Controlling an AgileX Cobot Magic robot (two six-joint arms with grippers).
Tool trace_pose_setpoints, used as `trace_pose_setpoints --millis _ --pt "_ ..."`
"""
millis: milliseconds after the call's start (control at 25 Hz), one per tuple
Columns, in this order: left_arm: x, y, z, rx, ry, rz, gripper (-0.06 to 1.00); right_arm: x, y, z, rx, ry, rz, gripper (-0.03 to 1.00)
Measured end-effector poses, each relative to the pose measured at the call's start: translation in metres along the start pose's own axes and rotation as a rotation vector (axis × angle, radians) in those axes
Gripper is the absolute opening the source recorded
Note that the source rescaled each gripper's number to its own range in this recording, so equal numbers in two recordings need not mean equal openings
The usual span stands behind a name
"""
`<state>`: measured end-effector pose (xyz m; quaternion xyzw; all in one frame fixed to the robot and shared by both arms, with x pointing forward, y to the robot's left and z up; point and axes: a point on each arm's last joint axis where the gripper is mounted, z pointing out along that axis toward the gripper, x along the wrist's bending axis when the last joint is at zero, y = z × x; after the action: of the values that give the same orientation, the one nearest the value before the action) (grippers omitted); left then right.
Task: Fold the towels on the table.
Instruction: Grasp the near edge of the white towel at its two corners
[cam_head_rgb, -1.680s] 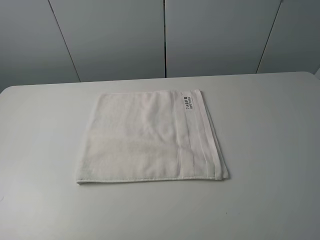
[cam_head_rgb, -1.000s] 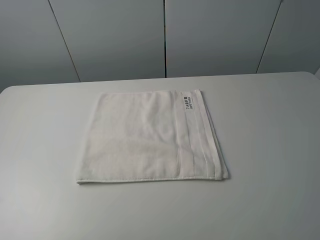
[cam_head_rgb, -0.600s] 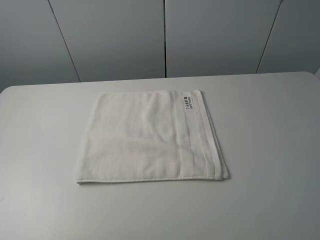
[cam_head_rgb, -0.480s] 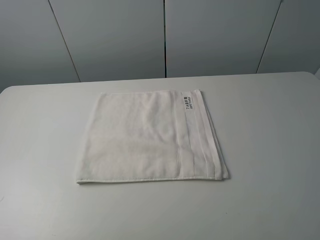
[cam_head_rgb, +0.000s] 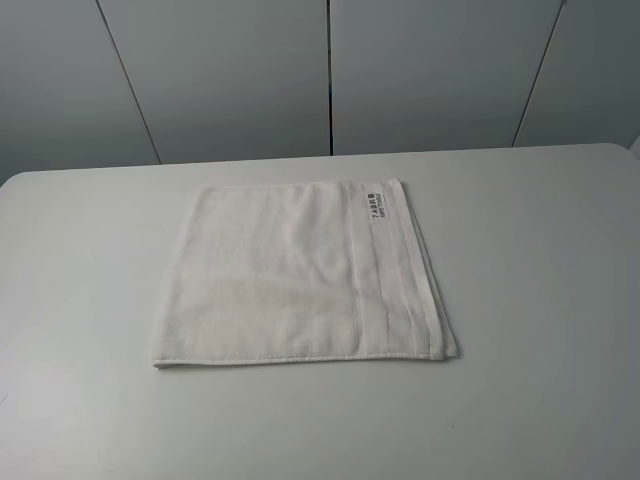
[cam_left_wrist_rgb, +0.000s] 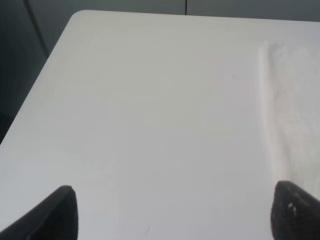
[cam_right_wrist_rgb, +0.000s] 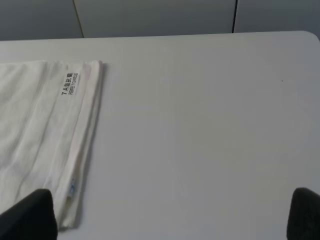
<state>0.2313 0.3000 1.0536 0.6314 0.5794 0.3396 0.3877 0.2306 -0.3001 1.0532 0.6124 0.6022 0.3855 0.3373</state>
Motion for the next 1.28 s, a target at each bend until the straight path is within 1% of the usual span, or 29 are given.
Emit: trace_pose_setpoints --millis 200,800,880,960,1040,1120,1280 --pt "0.0 0.0 0.0 0.0 0.0 0.0 0.99 0.0 0.0 0.0 0.0 0.0 0.051 1.0" --pt "0.0 0.0 0.0 -0.001 0.0 0.0 0.99 0.0 0.0 0.0 0.001 0.004 0.092 1.0" --pt "0.0 0.003 -0.003 -0.026 0.0 -0.022 0.99 0.0 -0.001 0.0 0.008 0.003 0.092 1.0" --pt "0.0 0.01 -0.009 -0.075 -0.002 -0.05 0.99 0.0 0.0 -0.002 0.006 0.003 0.092 1.0" --pt "0.0 0.015 -0.012 -0.087 0.002 -0.057 0.99 0.001 0.004 -0.007 -0.016 0.006 0.095 1.0" --pt "0.002 0.022 -0.008 -0.044 0.02 -0.041 0.99 0.001 0.011 -0.011 -0.014 0.006 0.087 1.0" --pt "0.002 0.038 0.012 0.063 0.022 0.026 0.99 0.003 0.031 -0.002 0.064 -0.003 0.048 1.0"
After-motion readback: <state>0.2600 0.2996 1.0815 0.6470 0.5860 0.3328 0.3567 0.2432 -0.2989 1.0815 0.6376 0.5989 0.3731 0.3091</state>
